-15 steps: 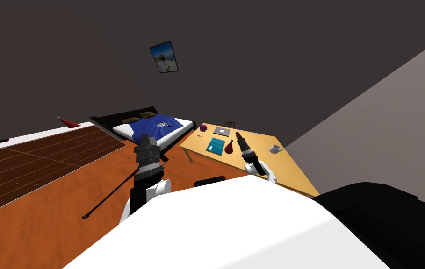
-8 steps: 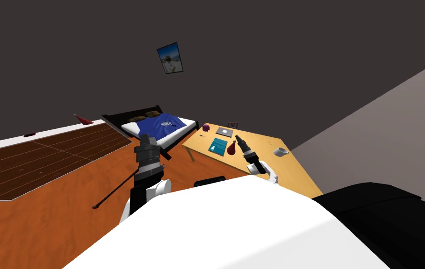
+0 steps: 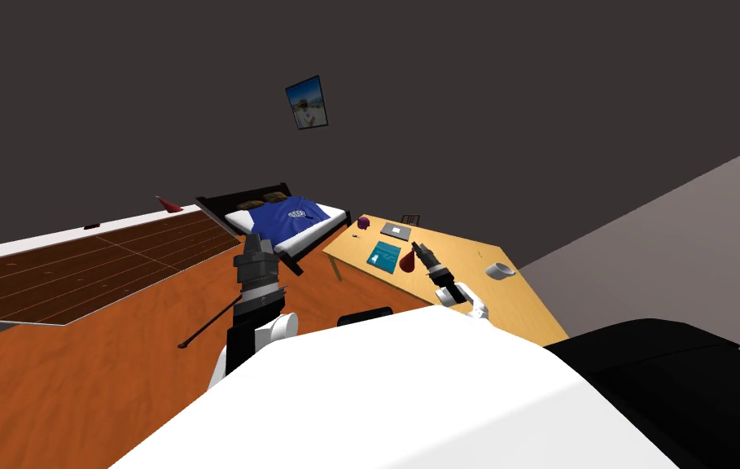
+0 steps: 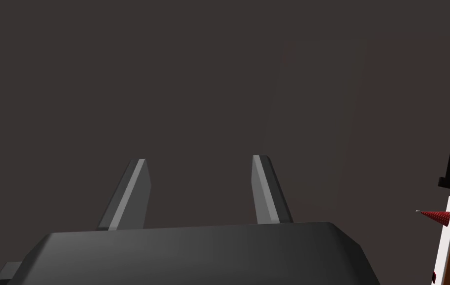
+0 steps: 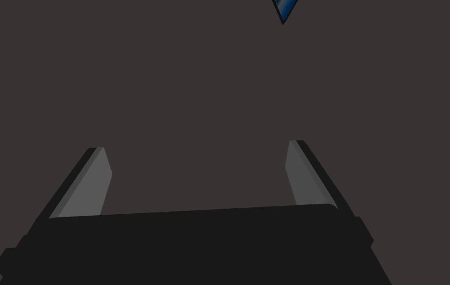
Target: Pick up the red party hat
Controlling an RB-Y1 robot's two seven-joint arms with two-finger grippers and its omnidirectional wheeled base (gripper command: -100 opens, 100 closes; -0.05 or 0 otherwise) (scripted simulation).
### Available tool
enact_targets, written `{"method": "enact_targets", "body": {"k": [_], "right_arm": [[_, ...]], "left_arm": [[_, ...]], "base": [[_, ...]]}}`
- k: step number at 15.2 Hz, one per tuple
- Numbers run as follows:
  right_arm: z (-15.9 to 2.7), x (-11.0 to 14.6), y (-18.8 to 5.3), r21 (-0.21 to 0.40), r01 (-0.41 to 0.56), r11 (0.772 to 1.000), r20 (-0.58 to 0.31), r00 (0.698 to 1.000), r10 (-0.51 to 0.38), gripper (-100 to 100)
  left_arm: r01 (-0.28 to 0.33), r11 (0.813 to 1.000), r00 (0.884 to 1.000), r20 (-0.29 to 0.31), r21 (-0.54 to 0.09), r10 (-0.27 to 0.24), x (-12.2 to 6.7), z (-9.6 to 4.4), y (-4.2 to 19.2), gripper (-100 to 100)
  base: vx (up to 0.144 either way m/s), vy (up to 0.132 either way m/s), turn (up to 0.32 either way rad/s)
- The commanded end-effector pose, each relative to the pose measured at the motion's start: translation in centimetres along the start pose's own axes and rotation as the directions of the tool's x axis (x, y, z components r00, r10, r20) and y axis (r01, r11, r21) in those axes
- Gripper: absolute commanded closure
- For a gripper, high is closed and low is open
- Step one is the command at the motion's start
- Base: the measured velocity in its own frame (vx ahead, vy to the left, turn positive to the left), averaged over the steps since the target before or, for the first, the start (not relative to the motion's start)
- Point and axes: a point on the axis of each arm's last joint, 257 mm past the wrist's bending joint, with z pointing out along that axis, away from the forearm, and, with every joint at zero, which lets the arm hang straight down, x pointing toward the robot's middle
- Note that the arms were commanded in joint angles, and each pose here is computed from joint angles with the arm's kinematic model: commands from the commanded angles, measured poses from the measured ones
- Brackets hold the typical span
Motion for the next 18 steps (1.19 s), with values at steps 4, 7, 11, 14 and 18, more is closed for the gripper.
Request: {"method": "enact_targets", "body": {"k": [4,7,11,14,18], "right_arm": [[-1.1,0.8,-3.9,0.061,0.138,0.989,-0.046,0.99,-0.135,-100],[-2.1,1.5,-6.4,0.101,0.19,0.977,-0.082,0.98,-0.182,-100],[-3.0,1.7,-9.1,0.132,0.29,0.948,-0.121,0.954,-0.275,-100],[-3.8,2.0,-10.7,0.152,0.336,0.93,-0.148,0.938,-0.314,-100],[-5.2,2.7,-12.9,0.185,0.379,0.907,-0.192,0.919,-0.345,-100]], "left_arm": [[0.0,1.0,1.0,0.0,0.0,0.0,0.0,0.0,0.0,0],[0.0,1.0,1.0,0.0,0.0,0.0,0.0,0.0,0.0,0],[0.0,1.0,1.0,0.0,0.0,0.0,0.0,0.0,0.0,0],[0.0,1.0,1.0,0.0,0.0,0.0,0.0,0.0,0.0,0],[0.0,1.0,1.0,0.0,0.0,0.0,0.0,0.0,0.0,0]], "base": [[0.01,0.013,0.086],[0.011,0.013,0.112],[0.012,0.011,0.087],[0.009,0.01,0.082],[0.008,0.008,0.072]]}}
